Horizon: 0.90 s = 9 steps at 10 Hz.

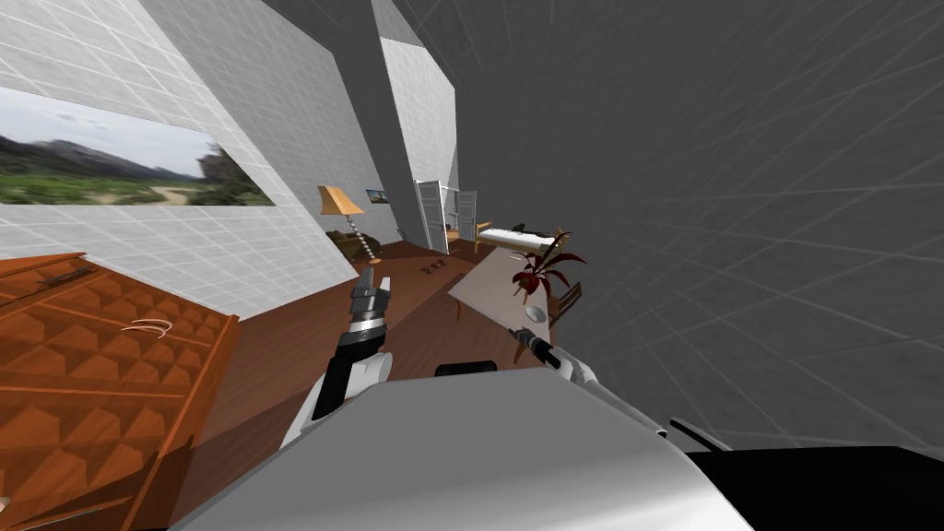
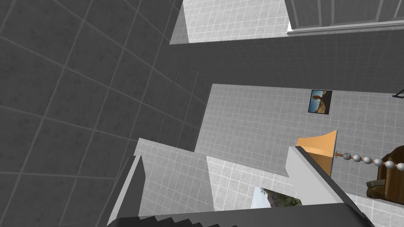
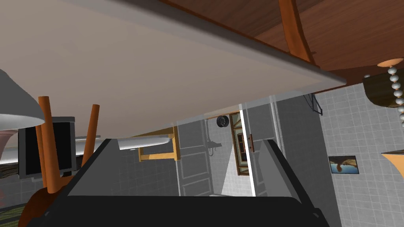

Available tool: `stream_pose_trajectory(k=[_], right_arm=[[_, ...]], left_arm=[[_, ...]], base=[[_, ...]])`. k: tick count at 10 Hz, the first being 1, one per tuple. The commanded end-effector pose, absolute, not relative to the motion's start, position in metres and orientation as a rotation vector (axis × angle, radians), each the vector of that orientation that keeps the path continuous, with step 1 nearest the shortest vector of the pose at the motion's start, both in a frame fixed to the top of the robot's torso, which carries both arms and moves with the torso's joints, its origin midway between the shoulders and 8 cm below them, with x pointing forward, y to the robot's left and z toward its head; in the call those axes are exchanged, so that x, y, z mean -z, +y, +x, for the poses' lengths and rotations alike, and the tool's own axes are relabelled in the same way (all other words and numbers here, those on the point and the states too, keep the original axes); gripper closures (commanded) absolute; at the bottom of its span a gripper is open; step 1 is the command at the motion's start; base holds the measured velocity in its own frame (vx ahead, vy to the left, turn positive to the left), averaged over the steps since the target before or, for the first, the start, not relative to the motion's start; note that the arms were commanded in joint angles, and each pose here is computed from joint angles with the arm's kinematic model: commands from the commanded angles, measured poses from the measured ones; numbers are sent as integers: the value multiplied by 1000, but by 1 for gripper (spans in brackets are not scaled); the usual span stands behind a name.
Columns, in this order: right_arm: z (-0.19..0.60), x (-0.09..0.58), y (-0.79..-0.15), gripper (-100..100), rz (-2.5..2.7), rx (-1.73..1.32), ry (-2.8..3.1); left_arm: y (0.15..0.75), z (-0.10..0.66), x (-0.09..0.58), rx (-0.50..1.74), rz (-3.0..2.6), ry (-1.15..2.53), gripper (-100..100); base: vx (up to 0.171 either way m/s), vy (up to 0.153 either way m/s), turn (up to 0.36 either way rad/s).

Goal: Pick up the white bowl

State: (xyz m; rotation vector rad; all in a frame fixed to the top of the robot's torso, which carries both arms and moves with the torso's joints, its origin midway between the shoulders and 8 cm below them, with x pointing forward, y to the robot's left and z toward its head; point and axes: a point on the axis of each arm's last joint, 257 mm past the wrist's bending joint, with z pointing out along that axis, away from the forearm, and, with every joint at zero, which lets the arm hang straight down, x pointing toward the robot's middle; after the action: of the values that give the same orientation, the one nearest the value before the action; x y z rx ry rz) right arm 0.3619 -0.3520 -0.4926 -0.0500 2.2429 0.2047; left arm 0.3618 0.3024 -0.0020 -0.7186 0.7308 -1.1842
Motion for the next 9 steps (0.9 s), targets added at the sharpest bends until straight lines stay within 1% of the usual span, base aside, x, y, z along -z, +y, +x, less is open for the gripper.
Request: stream_pose_trajectory(k=[1, 3, 9], right_arm=[[360, 499, -355, -100, -51, -193, 2253], [347, 513, -379, -100, -123, -107, 2304], [301, 546, -465, -100, -325, 165, 2449]], left_arm=[[302, 362, 2, 1184, -719, 731, 0], [302, 362, 2, 1184, -719, 731, 0], [302, 362, 2, 1184, -719, 731, 0]], base=[[3, -1, -10], [34, 9, 116], [59, 12, 92]])
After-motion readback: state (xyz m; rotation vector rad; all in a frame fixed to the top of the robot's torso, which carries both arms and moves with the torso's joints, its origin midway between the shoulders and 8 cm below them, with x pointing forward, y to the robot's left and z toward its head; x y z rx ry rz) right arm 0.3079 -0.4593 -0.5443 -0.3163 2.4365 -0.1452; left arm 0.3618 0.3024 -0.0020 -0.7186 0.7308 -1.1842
